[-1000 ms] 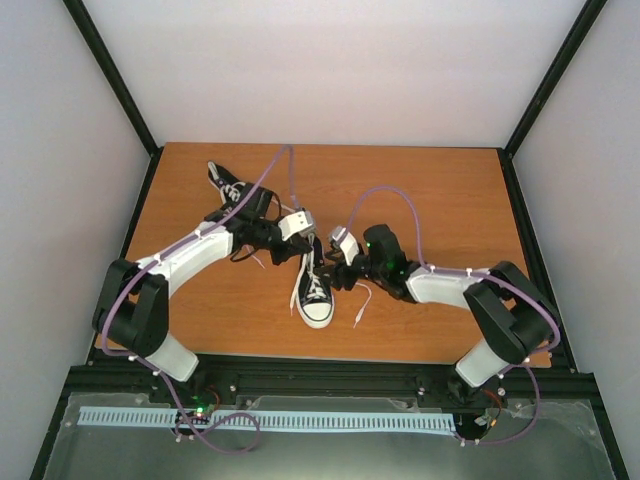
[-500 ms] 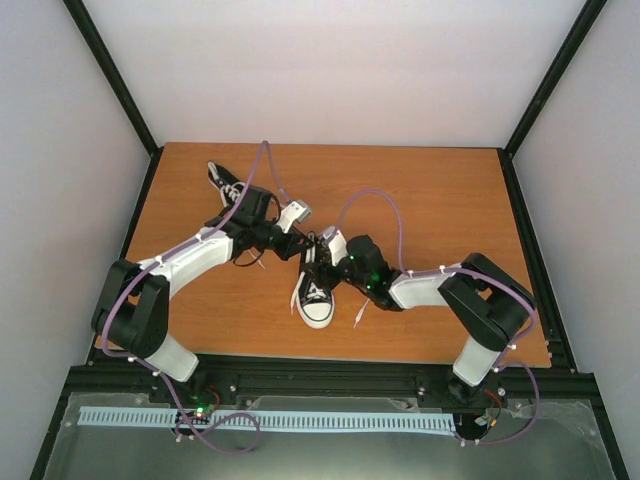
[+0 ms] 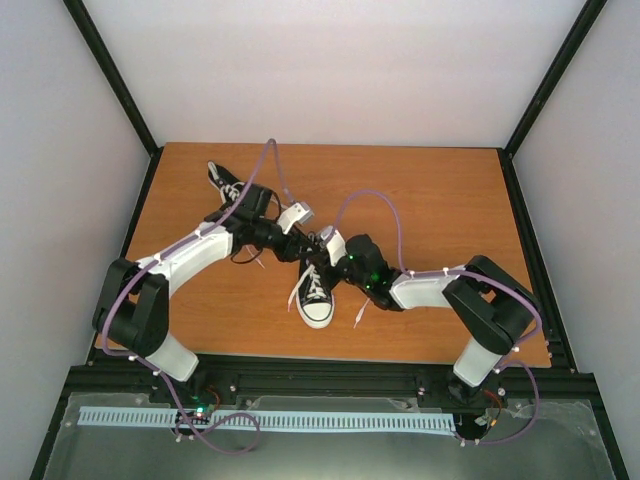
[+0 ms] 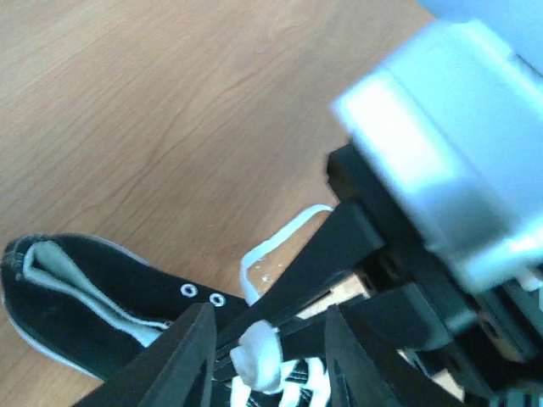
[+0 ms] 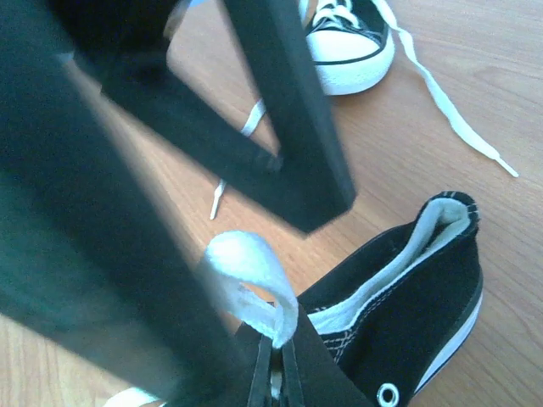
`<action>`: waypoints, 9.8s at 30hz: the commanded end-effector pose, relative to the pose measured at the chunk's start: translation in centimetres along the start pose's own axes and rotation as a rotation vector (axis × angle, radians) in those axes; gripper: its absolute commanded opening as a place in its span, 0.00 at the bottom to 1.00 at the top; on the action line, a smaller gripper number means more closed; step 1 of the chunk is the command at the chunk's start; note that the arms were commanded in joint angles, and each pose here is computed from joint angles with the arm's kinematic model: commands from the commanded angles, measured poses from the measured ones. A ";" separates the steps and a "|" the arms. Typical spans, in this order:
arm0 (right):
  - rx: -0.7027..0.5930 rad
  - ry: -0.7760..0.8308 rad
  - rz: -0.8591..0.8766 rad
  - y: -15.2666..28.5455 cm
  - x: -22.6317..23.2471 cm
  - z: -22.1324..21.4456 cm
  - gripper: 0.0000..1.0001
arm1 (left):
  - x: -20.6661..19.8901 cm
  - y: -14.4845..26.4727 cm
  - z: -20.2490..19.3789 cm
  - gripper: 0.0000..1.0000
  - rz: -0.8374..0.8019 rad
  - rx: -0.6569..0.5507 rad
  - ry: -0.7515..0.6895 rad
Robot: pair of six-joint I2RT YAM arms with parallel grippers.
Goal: Tie the shoes
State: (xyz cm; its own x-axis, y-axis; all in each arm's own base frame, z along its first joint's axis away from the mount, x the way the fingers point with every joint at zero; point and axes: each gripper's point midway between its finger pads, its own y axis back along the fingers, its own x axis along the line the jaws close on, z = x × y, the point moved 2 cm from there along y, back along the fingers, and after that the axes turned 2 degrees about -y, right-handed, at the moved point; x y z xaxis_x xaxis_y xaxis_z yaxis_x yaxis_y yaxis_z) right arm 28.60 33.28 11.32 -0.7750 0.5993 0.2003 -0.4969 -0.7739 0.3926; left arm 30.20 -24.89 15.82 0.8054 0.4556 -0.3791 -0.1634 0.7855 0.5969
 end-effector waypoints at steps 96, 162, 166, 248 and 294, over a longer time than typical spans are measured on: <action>0.089 -0.543 0.359 4.7 1.2 8.7 0.03 | -2.6 1.2 -4.2 0.01 -0.076 0.122 -0.489; 0.201 0.119 0.288 0.5 2.2 -0.2 0.46 | -1.6 1.1 -3.3 0.01 -0.026 0.127 -0.443; 0.180 0.113 0.296 0.5 2.4 0.1 0.40 | -1.6 1.0 -3.3 0.01 -0.030 0.130 -0.441; 0.185 0.018 0.259 0.1 1.9 -0.3 0.03 | 7.6 2.4 -1.7 0.01 0.193 0.233 -0.348; 0.211 -0.187 0.266 1.2 0.8 0.1 0.03 | -4.8 5.3 -6.7 0.01 -0.335 0.223 -0.604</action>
State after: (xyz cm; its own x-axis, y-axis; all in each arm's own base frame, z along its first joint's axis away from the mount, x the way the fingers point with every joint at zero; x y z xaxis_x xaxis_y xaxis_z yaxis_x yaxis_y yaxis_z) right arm 27.28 32.92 11.22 -0.7676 0.4341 0.4716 -0.1758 -0.8501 0.4964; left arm 22.05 -20.22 15.57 0.9836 -0.1093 -0.1433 0.1788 0.6919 0.6995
